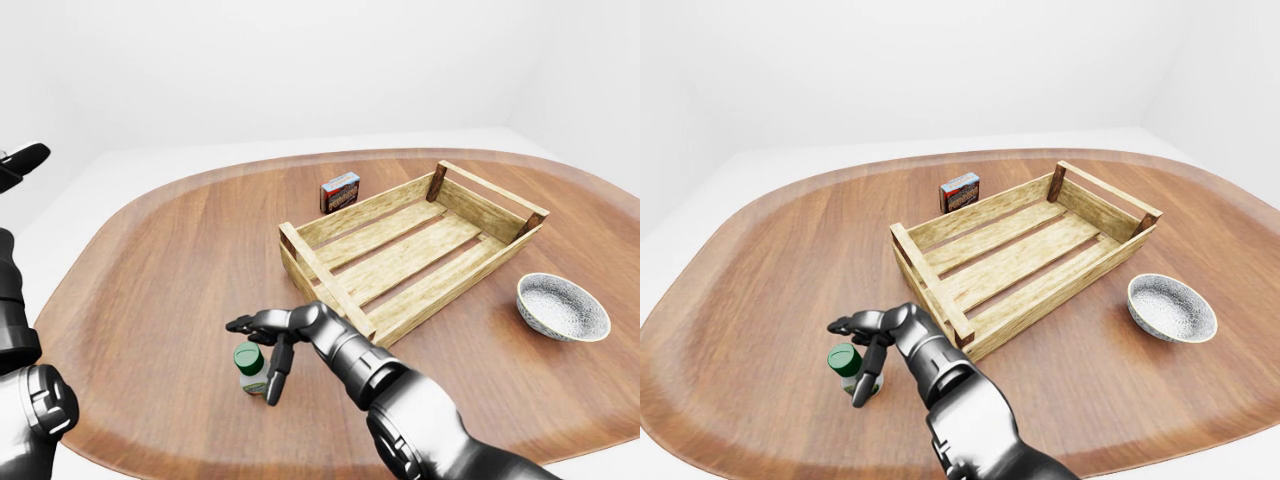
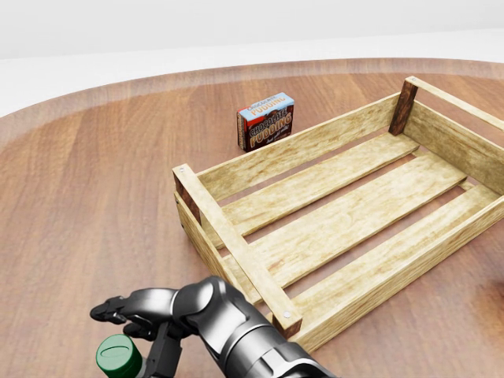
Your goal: Pick up the salad dressing and put it in the tray.
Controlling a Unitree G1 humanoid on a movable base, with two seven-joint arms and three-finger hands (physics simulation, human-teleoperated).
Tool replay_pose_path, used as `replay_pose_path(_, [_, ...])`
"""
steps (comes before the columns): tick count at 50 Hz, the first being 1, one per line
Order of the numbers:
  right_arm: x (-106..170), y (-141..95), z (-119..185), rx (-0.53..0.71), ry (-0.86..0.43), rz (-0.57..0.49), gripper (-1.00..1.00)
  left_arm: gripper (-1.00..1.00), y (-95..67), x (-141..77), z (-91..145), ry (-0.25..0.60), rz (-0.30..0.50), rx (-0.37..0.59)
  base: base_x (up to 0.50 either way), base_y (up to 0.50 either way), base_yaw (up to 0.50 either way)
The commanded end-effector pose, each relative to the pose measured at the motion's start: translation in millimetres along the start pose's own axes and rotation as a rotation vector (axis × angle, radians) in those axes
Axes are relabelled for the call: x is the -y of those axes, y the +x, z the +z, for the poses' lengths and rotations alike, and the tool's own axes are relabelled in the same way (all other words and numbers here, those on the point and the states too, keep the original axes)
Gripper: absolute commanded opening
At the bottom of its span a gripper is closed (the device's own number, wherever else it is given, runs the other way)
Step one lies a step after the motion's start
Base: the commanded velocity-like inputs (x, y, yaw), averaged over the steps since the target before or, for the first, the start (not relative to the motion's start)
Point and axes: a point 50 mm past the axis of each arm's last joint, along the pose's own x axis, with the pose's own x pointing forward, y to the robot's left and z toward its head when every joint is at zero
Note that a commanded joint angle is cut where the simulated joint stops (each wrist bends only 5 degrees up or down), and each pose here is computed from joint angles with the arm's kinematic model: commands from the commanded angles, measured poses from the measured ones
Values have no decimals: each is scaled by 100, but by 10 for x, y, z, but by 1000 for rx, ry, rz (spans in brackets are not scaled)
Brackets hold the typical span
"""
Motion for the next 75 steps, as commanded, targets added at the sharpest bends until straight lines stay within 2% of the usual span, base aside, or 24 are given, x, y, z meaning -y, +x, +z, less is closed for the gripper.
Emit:
replay_pose_path(1, [-72,36,-133,-13,56,23,100,100,-3,6,-12,0,-4,-4,0,0,0])
replay_pose_path(4, [-75,37,-140,-6,69,24,97,100,2,-1,-13,0,-2,-5,0,0,0])
replay_pose_path(5, [-77,38,-140,-6,68,24,-64,100,3,-1,-8,0,-1,-5,0,0,0])
replay_pose_path(6, [-77,37,-140,3,79,23,-100,100,3,-2,-6,0,-1,-4,0,0,0])
replay_pose_path(30, [-25,9,-27,93,152,14,-100,100,-22,8,-15,-6,-18,-2,0,0,0])
replay_pose_path(34, [45,-32,98,138,149,-3,-100,100,-22,2,-12,-8,-19,0,0,0,0])
replay_pose_path(40, [232,-195,544,284,101,-53,-100,100,-25,11,-21,-6,-22,-1,0,0,0])
replay_pose_path(41, [287,-272,724,336,63,-73,-100,100,-27,18,-23,-6,-24,0,0,0,0])
replay_pose_path(45, [349,-439,1096,448,-14,-100,-100,100,-29,22,-29,-3,-26,0,0,0,0])
replay_pose_path(47, [435,-653,1372,535,-88,-145,-100,100,-27,13,-36,-4,-25,0,0,0,0])
replay_pose_path(54, [520,-1109,1877,662,-265,-226,-100,100,-27,16,-43,-5,-26,-3,0,0,0])
replay_pose_path(55, [559,-1244,1990,687,-295,-251,-100,100,-26,16,-49,-4,-26,-4,0,0,0])
replay_pose_path(62, [790,-1772,2266,711,-364,-369,-100,100,-31,25,-76,-2,-28,-8,0,0,0])
replay_pose_path(64, [854,-2016,2379,738,-384,-418,-100,100,-36,39,-81,1,-33,-10,0,0,0])
replay_pose_path(68, [921,-2312,2488,740,-425,-489,-100,100,-36,35,-68,-2,-36,-9,0,0,0])
replay_pose_path(70, [938,-2541,2573,753,-462,-544,-100,100,-31,31,-72,-4,-34,-15,0,0,0])
replay_pose_path(75, [1007,-2948,2602,693,-555,-692,-100,100,-28,36,-71,-3,-35,-14,0,0,0])
